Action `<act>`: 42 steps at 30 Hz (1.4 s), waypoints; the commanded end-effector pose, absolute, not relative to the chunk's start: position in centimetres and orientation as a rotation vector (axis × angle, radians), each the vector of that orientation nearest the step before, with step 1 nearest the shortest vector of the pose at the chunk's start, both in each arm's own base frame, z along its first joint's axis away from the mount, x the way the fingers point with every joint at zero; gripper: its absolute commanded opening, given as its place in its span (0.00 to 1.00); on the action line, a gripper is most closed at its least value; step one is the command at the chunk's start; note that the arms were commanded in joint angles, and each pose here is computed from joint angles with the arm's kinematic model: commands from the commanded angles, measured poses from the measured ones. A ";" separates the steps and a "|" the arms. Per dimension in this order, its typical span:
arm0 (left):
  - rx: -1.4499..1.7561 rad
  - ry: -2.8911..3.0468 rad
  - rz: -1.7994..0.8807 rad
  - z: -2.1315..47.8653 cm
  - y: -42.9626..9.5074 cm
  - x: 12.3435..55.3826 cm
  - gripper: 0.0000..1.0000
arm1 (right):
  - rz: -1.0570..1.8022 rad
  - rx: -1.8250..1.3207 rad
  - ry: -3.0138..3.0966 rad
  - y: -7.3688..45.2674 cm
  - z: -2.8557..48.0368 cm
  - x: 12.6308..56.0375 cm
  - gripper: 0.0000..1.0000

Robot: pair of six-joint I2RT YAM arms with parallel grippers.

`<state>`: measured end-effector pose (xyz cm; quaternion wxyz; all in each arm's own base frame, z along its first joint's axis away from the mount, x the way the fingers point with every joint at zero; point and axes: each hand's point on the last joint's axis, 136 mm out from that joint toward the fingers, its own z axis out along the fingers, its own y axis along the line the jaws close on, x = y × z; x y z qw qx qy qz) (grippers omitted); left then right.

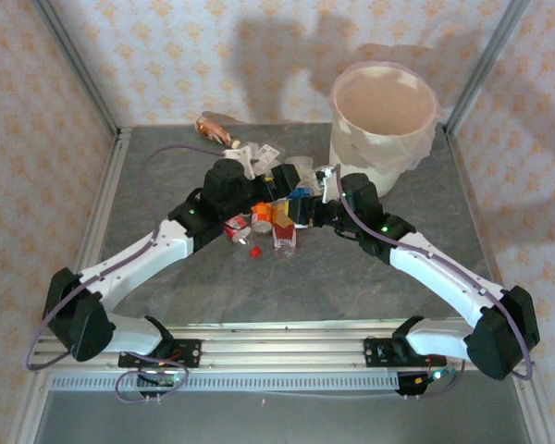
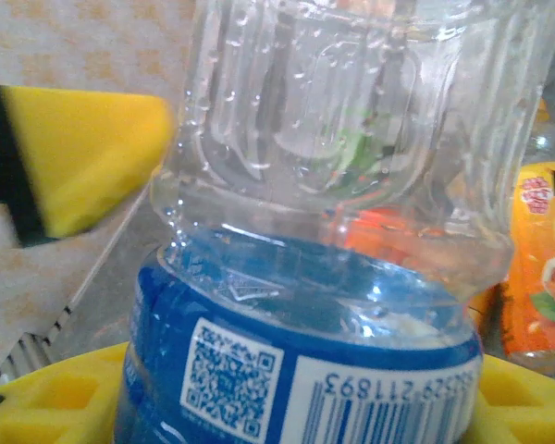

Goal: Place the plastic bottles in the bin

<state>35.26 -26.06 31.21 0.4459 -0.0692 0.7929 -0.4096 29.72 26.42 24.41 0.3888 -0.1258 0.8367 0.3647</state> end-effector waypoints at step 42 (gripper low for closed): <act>-0.655 1.971 -0.122 27.2 -6.4 30.9 1.00 | 0.291 -0.060 2.002 7.3 40.0 47.6 0.35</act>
